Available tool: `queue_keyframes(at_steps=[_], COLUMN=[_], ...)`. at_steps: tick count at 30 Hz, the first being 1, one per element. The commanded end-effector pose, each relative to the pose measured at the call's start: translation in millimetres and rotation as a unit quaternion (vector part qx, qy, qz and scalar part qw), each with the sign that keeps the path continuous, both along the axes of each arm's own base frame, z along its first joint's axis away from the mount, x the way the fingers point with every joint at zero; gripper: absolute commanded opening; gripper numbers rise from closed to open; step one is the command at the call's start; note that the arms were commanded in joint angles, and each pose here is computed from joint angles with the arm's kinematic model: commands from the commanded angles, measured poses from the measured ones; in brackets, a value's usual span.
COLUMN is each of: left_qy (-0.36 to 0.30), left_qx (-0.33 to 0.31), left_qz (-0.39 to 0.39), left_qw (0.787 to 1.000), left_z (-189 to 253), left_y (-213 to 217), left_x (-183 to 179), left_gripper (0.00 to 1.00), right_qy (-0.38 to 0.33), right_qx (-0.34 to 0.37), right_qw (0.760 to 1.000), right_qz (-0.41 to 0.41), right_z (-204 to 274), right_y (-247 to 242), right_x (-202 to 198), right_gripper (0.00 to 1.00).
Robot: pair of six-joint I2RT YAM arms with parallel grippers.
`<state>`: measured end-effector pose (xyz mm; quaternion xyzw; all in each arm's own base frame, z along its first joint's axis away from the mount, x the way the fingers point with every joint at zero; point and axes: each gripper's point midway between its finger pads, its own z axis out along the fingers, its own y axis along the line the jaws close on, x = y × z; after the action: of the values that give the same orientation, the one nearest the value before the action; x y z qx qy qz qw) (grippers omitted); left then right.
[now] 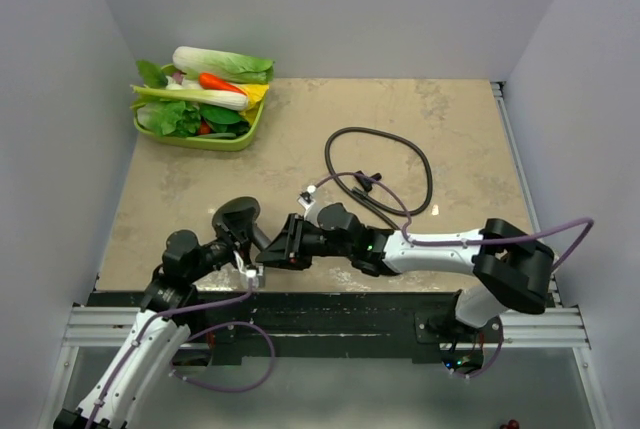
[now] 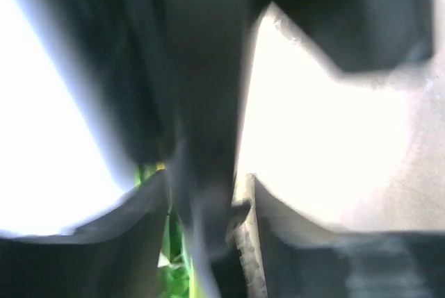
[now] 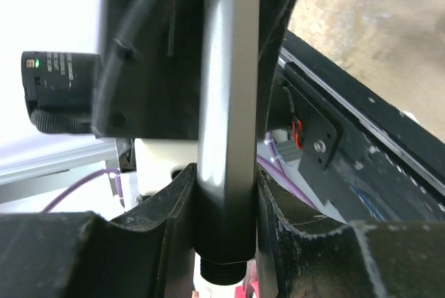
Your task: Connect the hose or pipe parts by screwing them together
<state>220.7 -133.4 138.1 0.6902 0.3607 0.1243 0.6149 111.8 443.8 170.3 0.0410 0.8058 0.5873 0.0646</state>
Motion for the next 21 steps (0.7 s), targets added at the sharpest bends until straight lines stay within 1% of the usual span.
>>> queue_keyframes(at_steps=[1, 2, 4, 5, 6, 8, 12, 14, 16, 17, 19, 21], left_qy=[-0.041, -0.044, -0.038, -0.035, -0.034, -0.026, -0.005, -0.018, -0.029, -0.049, -0.058, -0.054], left_qx=[-0.03, -0.034, -0.046, -0.05, -0.054, -0.06, -0.07, -0.077, -0.089, -0.101, -0.109, -0.107], left_qz=[-0.004, -0.001, 0.008, 0.01, 0.011, 0.011, 0.003, 0.006, 0.026, 0.032, 0.051, 0.062], left_qw=[0.999, 0.998, 0.998, 0.998, 0.998, 0.998, 0.998, 0.997, 0.995, 0.993, 0.991, 0.991], left_z=[29, 32, 34, 34, 36, 37, 42, 48, 50, 59, 62, 55], left_y=[-3, -3, -1, 0, 0, -1, -3, -2, 4, 5, 10, 13], left_x=[1, 2, 3, 3, 3, 1, -6, -6, 0, 3, 9, 13], left_gripper=[0.72, 0.77, 0.81, 0.92, 0.99, 0.99, 0.99, 0.99, 0.99, 0.99, 0.99, 0.99], right_qy=[-0.056, -0.059, -0.068, -0.067, -0.067, -0.066, -0.065, -0.055, -0.048, -0.048, -0.039, -0.035], right_qx=[0.015, 0.012, 0.03, 0.029, 0.035, 0.055, 0.066, 0.087, 0.089, 0.093, 0.111, 0.136], right_qw=[0.998, 0.997, 0.996, 0.995, 0.995, 0.994, 0.993, 0.992, 0.992, 0.992, 0.99, 0.987], right_qz=[-0.031, -0.046, -0.056, -0.064, -0.065, -0.069, -0.074, -0.075, -0.074, -0.074, -0.076, -0.078], right_z=[39, 39, 56, 53, 55, 63, 67, 72, 73, 74, 81, 89], right_y=[-20, -28, -38, -44, -48, -55, -61, -61, -61, -62, -64, -69], right_x=[13, 19, 20, 24, 24, 23, 23, 22, 21, 21, 19, 16], right_gripper=[0.0, 0.0, 0.0, 0.0, 0.0, 0.0, 0.0, 0.0, 0.0, 0.0, 0.0, 0.0])
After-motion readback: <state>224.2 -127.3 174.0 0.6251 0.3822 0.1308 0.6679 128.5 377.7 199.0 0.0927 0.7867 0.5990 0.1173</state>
